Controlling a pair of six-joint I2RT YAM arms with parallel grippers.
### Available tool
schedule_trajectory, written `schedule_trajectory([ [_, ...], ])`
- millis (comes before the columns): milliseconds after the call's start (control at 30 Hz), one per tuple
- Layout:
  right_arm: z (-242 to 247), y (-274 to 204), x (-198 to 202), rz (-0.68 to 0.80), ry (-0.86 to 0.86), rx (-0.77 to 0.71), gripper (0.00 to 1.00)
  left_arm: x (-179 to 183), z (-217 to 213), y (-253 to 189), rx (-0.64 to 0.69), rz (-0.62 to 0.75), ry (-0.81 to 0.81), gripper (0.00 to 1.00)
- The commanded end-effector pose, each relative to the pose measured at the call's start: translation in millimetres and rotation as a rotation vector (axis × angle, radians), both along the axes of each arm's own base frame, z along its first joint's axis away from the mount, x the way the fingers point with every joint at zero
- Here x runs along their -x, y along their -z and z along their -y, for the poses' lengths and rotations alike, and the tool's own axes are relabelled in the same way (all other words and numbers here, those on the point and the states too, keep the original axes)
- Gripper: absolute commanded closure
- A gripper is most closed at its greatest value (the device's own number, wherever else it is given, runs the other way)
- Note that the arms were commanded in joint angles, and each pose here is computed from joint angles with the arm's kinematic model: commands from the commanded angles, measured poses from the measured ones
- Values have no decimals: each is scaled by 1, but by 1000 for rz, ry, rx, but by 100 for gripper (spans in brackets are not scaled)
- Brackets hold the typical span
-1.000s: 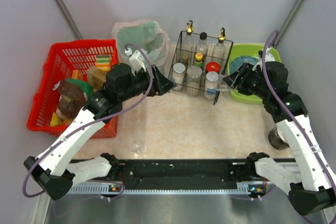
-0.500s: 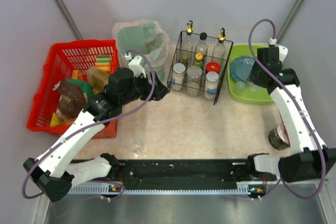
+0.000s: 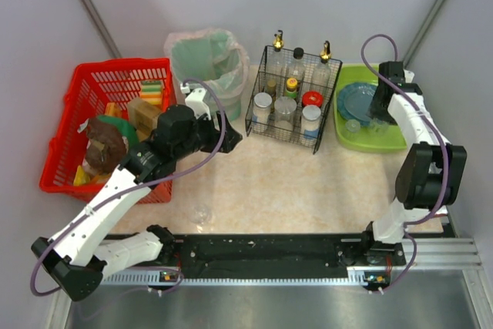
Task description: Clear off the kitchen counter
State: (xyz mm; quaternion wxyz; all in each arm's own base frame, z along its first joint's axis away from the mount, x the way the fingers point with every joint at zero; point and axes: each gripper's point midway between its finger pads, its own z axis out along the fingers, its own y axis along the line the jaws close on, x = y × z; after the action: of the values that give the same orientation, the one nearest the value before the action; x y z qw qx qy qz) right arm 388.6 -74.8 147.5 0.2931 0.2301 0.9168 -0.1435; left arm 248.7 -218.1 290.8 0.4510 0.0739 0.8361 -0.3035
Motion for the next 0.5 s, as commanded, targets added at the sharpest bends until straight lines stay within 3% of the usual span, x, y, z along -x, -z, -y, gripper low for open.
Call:
schedule_trajectory([
  [0,-5,-4,-30,85,-36,-41,100,2,-6,-4,-7,33,-8,30],
  [467,-2,50,-22,-33,17,-76,100,3,-16,2,-35,30,-42,30],
])
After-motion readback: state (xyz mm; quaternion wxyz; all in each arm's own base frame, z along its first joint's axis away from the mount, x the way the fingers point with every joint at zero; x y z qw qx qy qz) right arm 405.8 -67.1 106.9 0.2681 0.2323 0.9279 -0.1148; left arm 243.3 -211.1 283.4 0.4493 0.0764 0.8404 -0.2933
